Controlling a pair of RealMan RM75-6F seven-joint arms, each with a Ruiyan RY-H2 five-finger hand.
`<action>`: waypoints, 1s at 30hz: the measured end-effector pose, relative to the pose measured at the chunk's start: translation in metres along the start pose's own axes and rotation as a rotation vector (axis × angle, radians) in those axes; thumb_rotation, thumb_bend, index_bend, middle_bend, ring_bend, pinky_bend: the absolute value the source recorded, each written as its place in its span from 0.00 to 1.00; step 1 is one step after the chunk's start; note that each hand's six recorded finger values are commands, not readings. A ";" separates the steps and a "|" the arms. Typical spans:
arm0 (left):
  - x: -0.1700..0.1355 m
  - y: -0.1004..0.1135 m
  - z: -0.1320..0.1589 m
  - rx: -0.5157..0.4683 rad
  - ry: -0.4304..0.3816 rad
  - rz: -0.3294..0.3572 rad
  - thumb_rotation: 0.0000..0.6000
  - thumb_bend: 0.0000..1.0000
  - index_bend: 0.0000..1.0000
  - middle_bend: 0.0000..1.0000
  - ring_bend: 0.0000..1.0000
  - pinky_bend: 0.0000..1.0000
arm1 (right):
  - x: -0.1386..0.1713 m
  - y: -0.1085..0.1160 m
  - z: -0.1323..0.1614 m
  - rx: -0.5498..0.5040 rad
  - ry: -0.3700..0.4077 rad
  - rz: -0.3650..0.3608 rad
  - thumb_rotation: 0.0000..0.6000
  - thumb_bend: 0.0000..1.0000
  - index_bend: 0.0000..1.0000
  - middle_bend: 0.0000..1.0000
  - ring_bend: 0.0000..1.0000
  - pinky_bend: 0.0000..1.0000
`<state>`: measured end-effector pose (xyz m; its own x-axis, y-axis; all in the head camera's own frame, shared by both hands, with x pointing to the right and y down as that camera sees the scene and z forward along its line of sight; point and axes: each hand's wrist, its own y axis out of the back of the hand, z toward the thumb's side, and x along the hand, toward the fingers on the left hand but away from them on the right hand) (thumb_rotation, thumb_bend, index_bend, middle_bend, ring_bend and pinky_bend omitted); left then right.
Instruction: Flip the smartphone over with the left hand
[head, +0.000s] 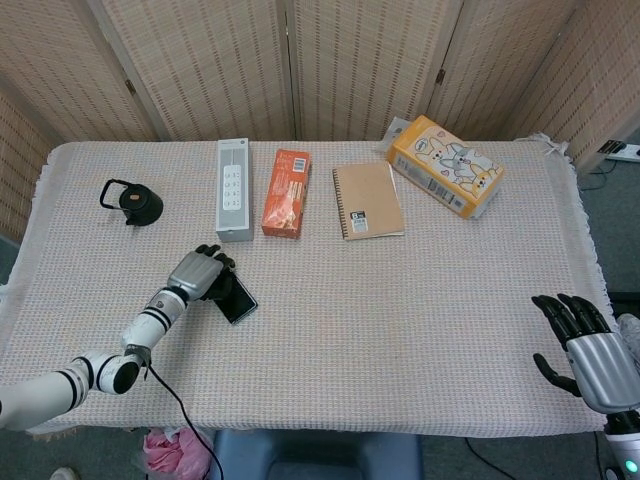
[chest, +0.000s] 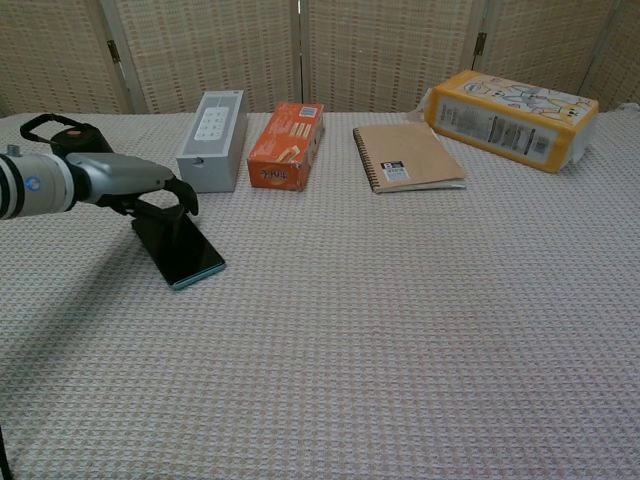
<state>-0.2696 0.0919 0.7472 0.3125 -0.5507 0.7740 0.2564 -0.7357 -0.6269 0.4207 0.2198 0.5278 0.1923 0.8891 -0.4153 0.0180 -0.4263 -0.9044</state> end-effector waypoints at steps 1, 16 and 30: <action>-0.002 -0.001 -0.001 0.005 0.000 -0.004 0.24 0.64 0.26 0.28 0.10 0.14 | 0.000 0.000 0.000 0.000 0.001 0.000 1.00 0.25 0.13 0.17 0.13 0.15; -0.043 -0.007 -0.003 0.045 -0.022 -0.058 0.19 0.64 0.28 0.30 0.10 0.14 | 0.003 0.002 0.002 0.000 0.007 -0.009 1.00 0.25 0.13 0.17 0.13 0.15; -0.066 0.004 0.027 0.027 -0.143 0.050 0.89 0.41 0.18 0.14 0.09 0.14 | 0.003 0.000 0.001 -0.006 0.007 -0.005 1.00 0.25 0.13 0.17 0.13 0.15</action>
<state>-0.2649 0.1364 0.6913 0.4522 -0.5235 0.7221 0.2611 -0.6965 -0.6684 0.4198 0.2228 0.5264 0.1991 0.8901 -0.4099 0.0246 -0.4227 -0.9059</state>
